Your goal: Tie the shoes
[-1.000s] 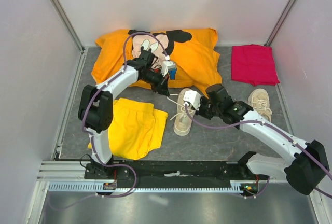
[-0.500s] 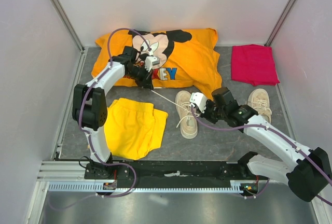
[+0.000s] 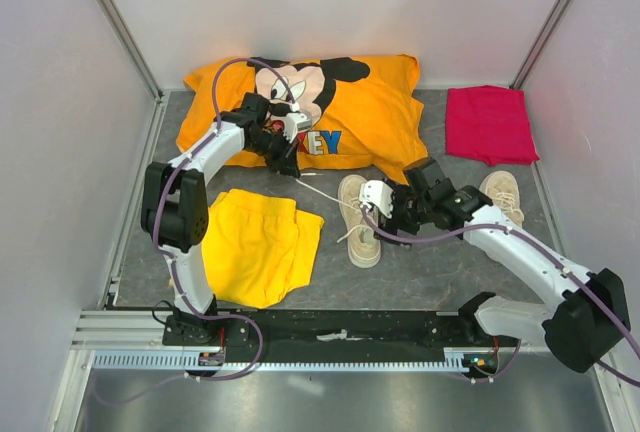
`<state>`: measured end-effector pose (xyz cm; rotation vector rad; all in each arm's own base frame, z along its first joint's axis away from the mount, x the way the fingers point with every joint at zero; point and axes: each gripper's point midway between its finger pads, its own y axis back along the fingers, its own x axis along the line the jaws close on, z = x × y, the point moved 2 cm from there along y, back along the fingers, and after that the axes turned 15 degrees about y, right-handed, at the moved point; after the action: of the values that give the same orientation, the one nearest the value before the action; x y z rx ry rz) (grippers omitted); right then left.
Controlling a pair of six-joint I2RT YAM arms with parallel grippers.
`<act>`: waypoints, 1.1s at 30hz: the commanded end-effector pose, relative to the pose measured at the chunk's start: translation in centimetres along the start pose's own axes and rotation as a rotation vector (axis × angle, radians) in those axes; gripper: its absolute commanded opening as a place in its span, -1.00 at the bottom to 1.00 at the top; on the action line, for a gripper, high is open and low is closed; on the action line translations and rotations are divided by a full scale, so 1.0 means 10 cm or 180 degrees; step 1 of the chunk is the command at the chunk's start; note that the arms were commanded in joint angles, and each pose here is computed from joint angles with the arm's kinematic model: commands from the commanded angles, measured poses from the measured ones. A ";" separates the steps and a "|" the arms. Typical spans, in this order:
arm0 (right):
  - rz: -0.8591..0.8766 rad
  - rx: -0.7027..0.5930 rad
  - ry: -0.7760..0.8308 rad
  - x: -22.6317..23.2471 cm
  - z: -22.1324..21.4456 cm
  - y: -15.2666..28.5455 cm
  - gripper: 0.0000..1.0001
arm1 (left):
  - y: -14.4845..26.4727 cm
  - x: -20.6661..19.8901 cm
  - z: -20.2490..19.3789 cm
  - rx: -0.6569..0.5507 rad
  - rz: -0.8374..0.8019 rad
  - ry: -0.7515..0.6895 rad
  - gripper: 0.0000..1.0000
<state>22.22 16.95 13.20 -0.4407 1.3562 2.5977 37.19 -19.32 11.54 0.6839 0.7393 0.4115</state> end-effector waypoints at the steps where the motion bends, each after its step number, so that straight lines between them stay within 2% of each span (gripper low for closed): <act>1: 0.0231 -0.0516 0.0790 -0.08 0.67 0.21 0.90 | 0.04 -0.20 0.11 -0.0165 -0.0140 -0.0023 -0.97; 7: 0.0713 -0.0339 0.1379 0.07 0.92 -0.29 0.72 | -0.02 -0.24 0.07 -0.0177 -0.0257 0.0231 -0.97; 8: 0.0819 -0.0208 0.1417 0.07 0.87 -0.45 0.65 | -0.03 -0.25 0.07 -0.0177 -0.0278 0.0299 -0.97; 11: 0.0955 -0.0003 0.1702 0.04 0.90 -0.70 0.59 | -0.06 -0.26 0.05 -0.0193 -0.0308 0.0413 -0.97; 16: 0.0934 0.0128 0.1953 -0.04 0.98 -0.99 0.54 | -0.08 -0.27 0.06 -0.0237 -0.0349 0.0510 -0.97; 21: 0.1044 0.0581 0.2319 0.01 0.79 -1.23 0.45 | -0.08 -0.27 0.07 -0.0246 -0.0343 0.0519 -0.97; 24: 0.1075 0.0664 0.2341 -0.01 0.80 -1.22 -0.15 | -0.09 -0.26 0.08 -0.0249 -0.0322 0.0492 -0.97; 25: 0.1067 0.0668 0.2328 -0.03 0.81 -1.21 -0.62 | -0.09 -0.25 0.08 -0.0250 -0.0327 0.0482 -0.97; 26: 0.1041 0.0661 0.2303 -0.05 0.84 -1.18 -0.87 | -0.08 -0.25 0.10 -0.0256 -0.0321 0.0476 -0.97; 27: 0.0981 0.0633 0.2272 -0.09 0.88 -1.15 -1.00 | -0.08 -0.24 0.10 -0.0258 -0.0313 0.0479 -0.97; 32: 0.0676 0.0231 0.1599 -0.34 1.08 -0.75 -1.00 | -0.05 -0.24 0.15 -0.0278 -0.0305 0.0400 -0.97; 33: 0.0587 0.0234 0.1384 -0.46 0.99 -0.65 -1.00 | -0.03 -0.25 0.15 -0.0274 -0.0301 0.0399 -0.97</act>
<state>24.62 30.06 8.66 -1.1539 1.9792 2.6612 35.78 -21.26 10.72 0.5944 0.9242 0.4086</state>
